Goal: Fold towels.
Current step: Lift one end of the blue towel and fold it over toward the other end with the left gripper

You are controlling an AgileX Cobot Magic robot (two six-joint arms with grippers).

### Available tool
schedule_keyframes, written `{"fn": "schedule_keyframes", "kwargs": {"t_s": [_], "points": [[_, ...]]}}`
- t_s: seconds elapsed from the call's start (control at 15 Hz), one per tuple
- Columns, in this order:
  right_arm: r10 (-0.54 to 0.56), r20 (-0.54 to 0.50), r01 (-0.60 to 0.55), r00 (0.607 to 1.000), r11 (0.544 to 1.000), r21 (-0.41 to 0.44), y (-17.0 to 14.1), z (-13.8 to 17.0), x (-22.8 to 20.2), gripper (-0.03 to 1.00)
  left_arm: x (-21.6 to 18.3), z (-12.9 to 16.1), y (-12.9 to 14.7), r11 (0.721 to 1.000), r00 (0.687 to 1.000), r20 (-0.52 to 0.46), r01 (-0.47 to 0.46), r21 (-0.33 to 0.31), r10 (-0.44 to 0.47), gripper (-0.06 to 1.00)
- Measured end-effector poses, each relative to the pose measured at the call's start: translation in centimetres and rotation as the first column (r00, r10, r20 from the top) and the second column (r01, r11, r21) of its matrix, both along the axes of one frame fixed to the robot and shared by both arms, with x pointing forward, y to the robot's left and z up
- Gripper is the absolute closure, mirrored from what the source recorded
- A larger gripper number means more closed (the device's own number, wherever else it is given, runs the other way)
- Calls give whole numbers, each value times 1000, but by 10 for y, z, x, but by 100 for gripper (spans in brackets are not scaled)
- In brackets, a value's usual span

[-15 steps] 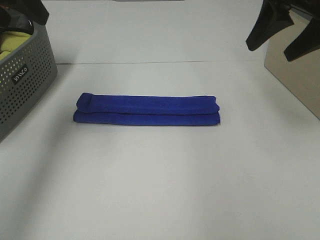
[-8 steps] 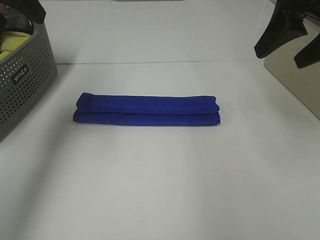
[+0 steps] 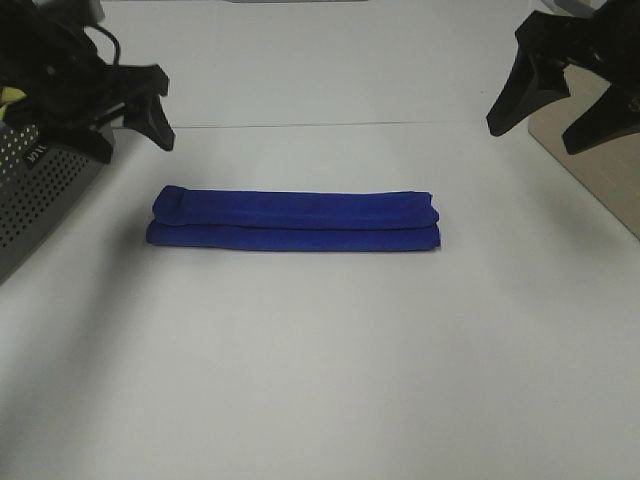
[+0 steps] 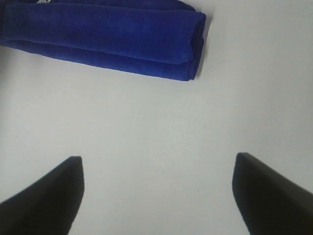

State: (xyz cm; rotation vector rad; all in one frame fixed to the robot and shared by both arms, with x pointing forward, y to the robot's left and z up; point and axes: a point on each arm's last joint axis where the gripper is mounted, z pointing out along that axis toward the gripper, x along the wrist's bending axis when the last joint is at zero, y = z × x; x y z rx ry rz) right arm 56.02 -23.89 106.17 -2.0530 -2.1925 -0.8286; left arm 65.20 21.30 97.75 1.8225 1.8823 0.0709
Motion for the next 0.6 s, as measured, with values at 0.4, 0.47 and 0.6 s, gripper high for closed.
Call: {"fn": "schedule_keyframes", "kwargs": {"t_s": [0.4, 0.47, 0.6], "points": [[-21, -27, 20, 999, 1000, -20, -1, -26, 17, 19, 36, -83, -7, 999, 999, -21, -36, -29, 35, 22], [-24, -23, 23, 999, 1000, -20, -1, -27, 18, 19, 42, -88, -9, 999, 999, -21, -33, -35, 32, 22], [-24, -17, 24, 1000, 999, -21, -1, -27, 19, 19, 50, -95, -11, 999, 999, -36, -23, -39, 22, 22]]}}
